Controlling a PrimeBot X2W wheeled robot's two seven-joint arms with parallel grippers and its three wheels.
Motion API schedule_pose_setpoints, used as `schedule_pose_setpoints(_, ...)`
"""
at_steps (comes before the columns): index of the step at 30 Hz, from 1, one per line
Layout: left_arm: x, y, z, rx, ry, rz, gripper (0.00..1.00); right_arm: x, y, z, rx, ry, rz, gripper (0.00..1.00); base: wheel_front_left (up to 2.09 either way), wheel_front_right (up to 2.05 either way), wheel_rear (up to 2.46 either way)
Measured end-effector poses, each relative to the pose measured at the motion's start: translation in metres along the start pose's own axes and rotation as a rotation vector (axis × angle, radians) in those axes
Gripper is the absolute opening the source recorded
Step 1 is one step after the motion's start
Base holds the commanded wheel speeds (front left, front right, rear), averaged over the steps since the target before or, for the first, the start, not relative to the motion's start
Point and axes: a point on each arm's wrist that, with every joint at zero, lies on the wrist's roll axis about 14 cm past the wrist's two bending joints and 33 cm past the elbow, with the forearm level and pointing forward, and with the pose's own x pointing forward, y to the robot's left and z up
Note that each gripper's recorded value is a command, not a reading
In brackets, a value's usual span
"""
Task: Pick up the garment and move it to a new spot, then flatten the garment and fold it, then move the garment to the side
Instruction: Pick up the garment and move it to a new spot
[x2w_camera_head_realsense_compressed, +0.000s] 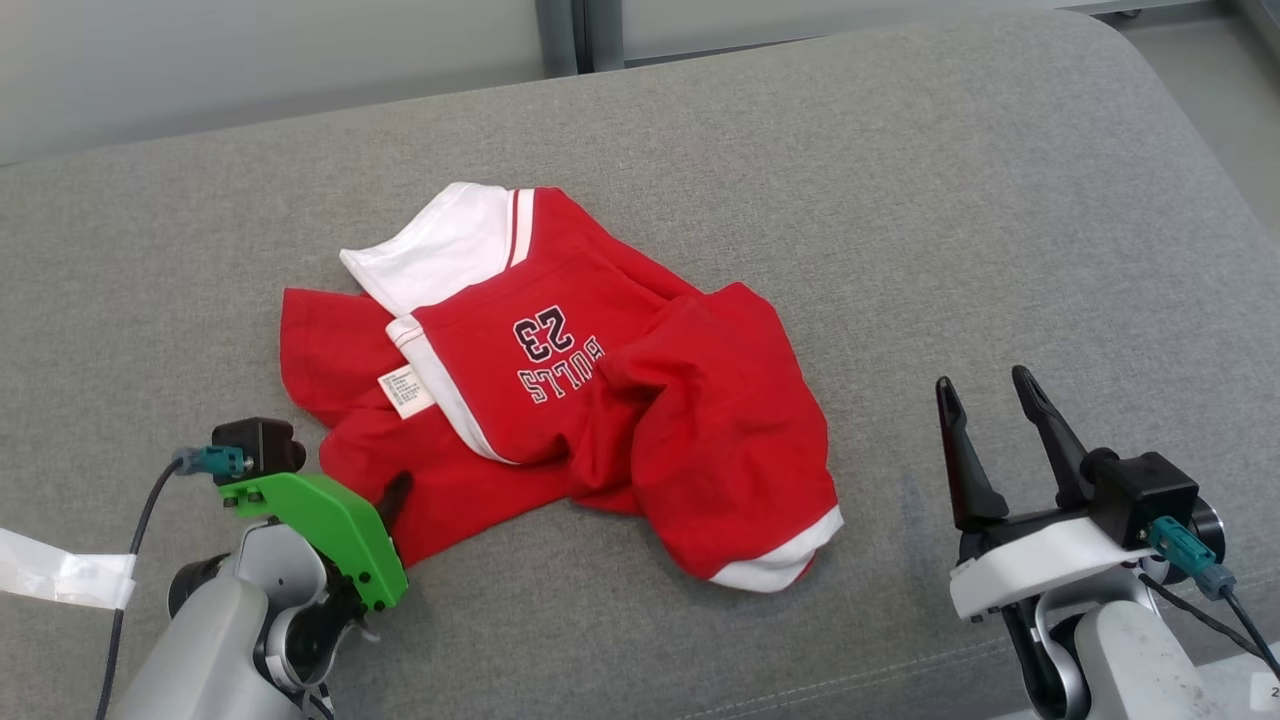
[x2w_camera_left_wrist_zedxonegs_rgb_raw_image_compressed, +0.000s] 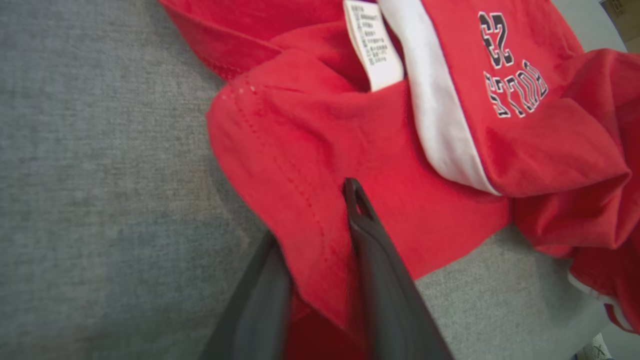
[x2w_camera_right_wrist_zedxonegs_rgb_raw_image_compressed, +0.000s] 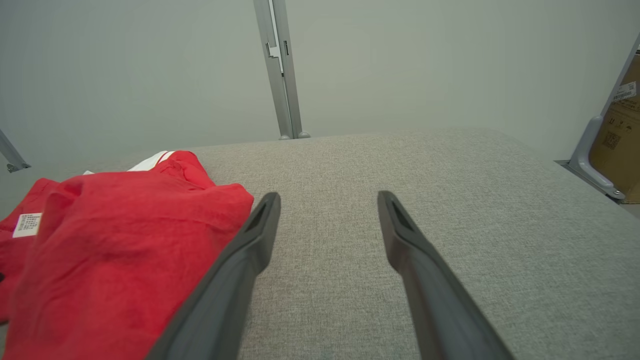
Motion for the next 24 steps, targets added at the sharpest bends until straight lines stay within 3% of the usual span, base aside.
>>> schedule_pose_setpoints(5,0.002,0.003,0.026,0.025,-0.05,-0.002,0.0,0.002,-0.002,0.0,-0.001,-0.001,-0.006,1.0,0.0,0.0,0.0)
schedule_pose_setpoints(11,-0.025,0.028,0.141,0.214,-0.279,0.066,0.0,0.005,-0.005,-0.001,-0.003,0.002,-0.015,1.0,0.0,0.0,0.0)
schedule_pose_setpoints(16,-0.066,0.058,0.22,0.305,-0.423,0.2,0.0,0.008,-0.002,-0.003,0.0,0.007,-0.006,1.0,0.0,0.0,0.0)
schedule_pose_setpoints(24,-0.113,0.12,0.278,0.32,-0.49,0.407,0.0,0.02,0.011,-0.001,0.017,-0.003,0.033,1.0,0.0,0.0,0.0)
